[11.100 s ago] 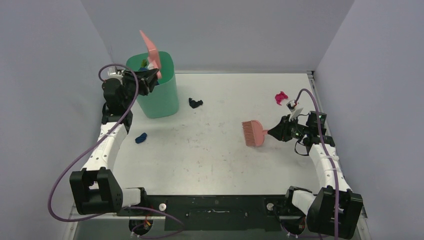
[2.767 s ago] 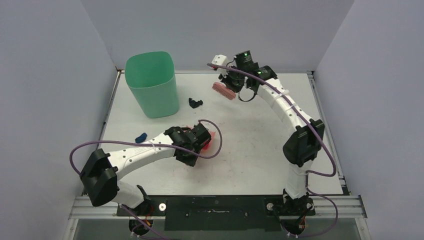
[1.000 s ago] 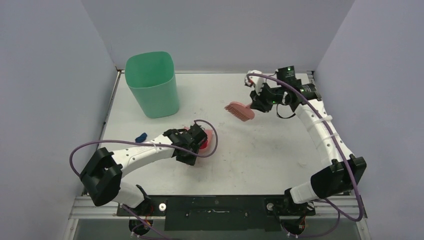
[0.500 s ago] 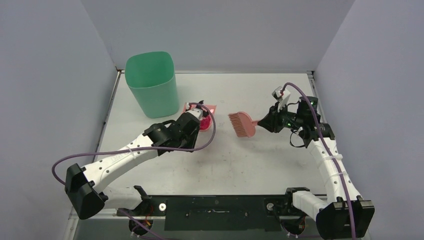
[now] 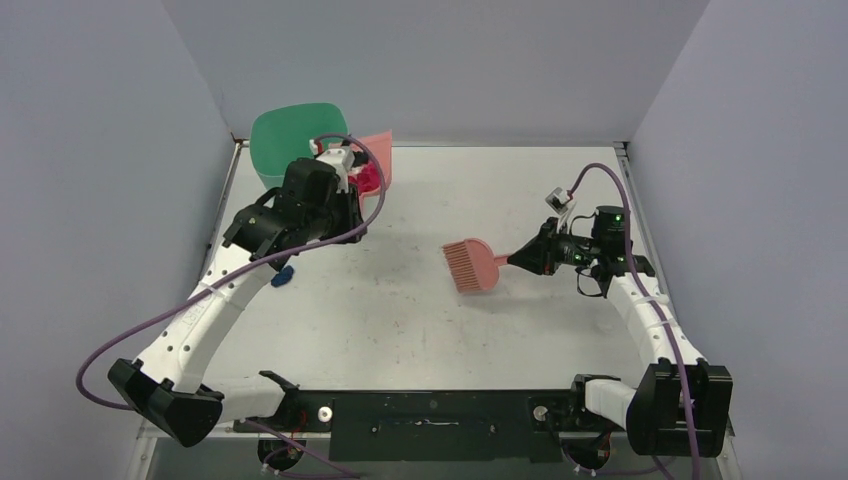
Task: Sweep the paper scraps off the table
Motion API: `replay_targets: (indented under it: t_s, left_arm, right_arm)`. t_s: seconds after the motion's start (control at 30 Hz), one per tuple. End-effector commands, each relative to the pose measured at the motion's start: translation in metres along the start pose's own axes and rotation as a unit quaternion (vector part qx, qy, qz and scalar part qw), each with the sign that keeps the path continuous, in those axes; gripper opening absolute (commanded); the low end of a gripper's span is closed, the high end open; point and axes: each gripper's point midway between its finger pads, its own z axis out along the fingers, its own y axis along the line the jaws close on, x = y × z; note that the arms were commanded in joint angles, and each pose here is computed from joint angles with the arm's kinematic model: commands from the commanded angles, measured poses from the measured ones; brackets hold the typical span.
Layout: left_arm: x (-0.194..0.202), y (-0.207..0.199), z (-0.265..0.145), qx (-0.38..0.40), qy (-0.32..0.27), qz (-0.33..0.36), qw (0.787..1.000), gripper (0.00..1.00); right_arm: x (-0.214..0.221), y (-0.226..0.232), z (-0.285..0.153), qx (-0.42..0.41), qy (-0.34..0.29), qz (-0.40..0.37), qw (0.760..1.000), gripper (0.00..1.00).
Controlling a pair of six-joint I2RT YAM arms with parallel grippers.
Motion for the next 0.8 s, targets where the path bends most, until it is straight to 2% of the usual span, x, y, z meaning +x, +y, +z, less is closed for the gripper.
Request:
replay_targets:
  t_s: [0.0, 0.2, 0.47, 0.63, 0.7, 0.77]
  left_arm:
    - [-0.054, -0.025, -0.017, 0.079, -0.062, -0.025, 0.995, 0.00]
    - [-0.094, -0.022, -0.020, 0.122, -0.093, -0.077, 0.985, 0.00]
    - [-0.148, -0.010, -0.021, 0.206, -0.125, -0.173, 0.955, 0.00]
    - [-0.175, -0.008, -0.039, 0.280, -0.165, -0.264, 0.908, 0.00]
    - [-0.181, 0.001, -0.044, 0.306, -0.181, -0.316, 0.880, 0.00]
    - [-0.190, 0.008, -0.053, 0.353, -0.205, -0.354, 0.842, 0.00]
  right_arm:
    - [-0.012, 0.008, 0.001, -0.037, -0.019, -0.064, 0.997, 0.05]
    - [-0.006, 0.001, 0.001, -0.026, -0.003, -0.066, 0.997, 0.05]
    - [-0.003, 0.000, 0.000, -0.017, -0.001, -0.073, 0.997, 0.05]
    - [0.000, -0.003, -0.001, -0.010, 0.003, -0.074, 0.997, 0.05]
    - [0.000, -0.007, 0.000, 0.001, 0.004, -0.066, 0.998, 0.05]
    - [0.000, -0.008, -0.001, 0.004, 0.004, -0.064, 0.998, 0.05]
